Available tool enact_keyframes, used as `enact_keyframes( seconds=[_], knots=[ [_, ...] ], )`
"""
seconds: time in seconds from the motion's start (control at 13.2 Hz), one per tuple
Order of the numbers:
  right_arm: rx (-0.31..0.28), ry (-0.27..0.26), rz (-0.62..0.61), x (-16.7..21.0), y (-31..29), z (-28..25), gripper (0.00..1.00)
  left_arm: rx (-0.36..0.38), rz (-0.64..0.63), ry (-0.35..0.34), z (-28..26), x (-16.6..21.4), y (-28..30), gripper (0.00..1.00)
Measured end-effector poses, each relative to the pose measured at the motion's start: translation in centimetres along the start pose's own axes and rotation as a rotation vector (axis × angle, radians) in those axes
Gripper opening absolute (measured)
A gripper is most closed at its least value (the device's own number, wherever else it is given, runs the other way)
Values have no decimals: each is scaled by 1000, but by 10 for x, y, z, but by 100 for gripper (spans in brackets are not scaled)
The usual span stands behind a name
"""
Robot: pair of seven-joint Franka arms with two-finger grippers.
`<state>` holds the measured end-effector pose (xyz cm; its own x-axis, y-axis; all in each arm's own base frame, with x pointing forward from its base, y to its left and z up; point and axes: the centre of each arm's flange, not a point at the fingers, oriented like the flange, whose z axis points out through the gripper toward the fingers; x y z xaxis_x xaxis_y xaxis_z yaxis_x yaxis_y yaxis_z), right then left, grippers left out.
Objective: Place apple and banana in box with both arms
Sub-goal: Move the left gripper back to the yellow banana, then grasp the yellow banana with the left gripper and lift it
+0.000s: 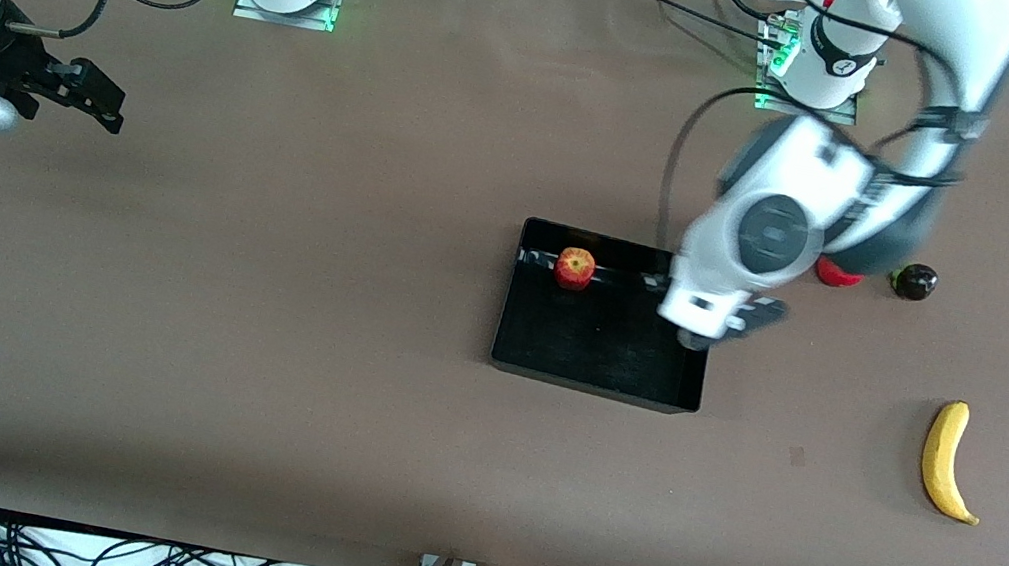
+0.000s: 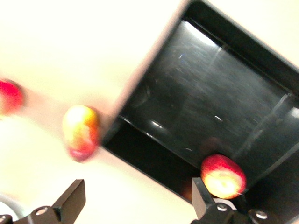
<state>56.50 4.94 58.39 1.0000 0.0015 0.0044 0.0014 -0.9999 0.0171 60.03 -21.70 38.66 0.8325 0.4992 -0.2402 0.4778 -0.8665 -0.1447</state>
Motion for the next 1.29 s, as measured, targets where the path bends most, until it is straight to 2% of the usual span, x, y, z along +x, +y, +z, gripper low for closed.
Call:
enact_keyframes(
  seconds=[0.23,0.38,0.61,0.76,0.99,1.29],
  knots=[
    [0,0,0,0,0,0,100,33,103,20,-12,104,-118,100],
    [0,0,0,0,0,0,100,73,207,44,-8,149,-178,100],
    [0,0,0,0,0,0,100,41,351,91,-5,206,-246,100],
    [0,1,0,0,0,0,100,11,410,138,4,238,-271,100],
    [0,1,0,0,0,0,100,-23,496,252,42,284,-287,100],
    [0,2,0,1,0,-1,100,-1,552,360,107,319,-273,100]
  ],
)
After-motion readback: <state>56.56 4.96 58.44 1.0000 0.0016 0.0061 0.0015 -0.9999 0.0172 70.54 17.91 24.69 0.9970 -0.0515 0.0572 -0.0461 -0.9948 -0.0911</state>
